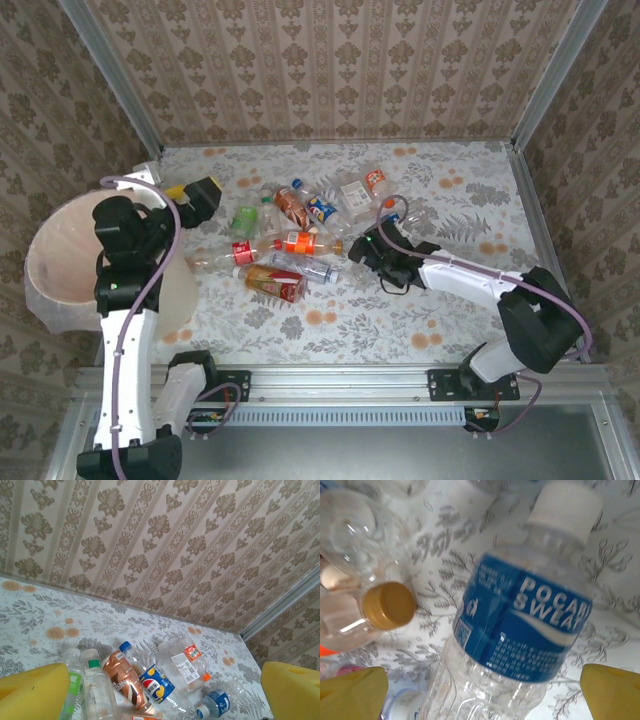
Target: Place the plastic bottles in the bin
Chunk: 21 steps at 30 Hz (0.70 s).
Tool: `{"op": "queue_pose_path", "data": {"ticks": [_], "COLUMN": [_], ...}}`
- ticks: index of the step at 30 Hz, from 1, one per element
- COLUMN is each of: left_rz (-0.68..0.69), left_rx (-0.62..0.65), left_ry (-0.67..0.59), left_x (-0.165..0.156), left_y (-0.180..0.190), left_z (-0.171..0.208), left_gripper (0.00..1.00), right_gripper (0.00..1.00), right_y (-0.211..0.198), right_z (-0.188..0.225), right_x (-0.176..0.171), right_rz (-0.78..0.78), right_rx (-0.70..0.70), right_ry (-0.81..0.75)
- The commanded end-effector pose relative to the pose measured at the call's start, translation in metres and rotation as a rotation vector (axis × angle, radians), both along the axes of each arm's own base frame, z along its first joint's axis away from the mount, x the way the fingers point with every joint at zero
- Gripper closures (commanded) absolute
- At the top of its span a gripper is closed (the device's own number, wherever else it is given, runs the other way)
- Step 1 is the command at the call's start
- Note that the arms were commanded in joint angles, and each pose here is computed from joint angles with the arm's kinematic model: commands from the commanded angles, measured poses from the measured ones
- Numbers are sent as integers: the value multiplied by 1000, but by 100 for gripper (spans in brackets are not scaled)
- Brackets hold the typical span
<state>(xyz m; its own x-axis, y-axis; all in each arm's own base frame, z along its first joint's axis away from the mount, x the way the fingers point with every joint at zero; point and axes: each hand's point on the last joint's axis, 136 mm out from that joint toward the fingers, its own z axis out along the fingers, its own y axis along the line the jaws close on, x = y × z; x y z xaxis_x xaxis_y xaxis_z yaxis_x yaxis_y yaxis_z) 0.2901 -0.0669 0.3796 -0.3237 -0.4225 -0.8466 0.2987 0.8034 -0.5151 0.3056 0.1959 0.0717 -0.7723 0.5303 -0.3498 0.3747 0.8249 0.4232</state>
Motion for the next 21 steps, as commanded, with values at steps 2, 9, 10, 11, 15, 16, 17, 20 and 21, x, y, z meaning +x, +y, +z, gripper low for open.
{"op": "queue_pose_path", "data": {"ticks": [2,9,10,11,15,16,17,20,21], "left_rz": [-11,32,21,3,-76,-106,-120,-201,-233], "left_rx": [16,-14,-27,-31,2,24,44,110,135], "left_ry": [-24,112,136,153,195,191,194,188,183], "left_x": [4,20,22,25,33,33,35,39,39], "left_y": [-4,0,-3,-8,-38,-49,-56,-88,-100], "left_z": [-1,-20,-21,-22,-23,-21,-21,-24,-27], "left_gripper": [0,0,0,0,0,0,0,0,0], "right_gripper": [1,7,8,8,9,10,11,15,17], "right_y": [2,10,10,9,4,3,2,-4,-7], "right_z": [-6,-19,-20,-21,-30,-32,-34,-35,-35], "right_x": [-7,-17,-19,-21,-28,-30,-30,-33,-32], "right_rz": [-20,-8,-8,-6,-17,-19,-23,-34,-33], "right_rx": [-51,-78,-78,-80,-99,-95,-95,-107,-112], "right_ry": [68,152,162,173,220,228,234,242,236]}}
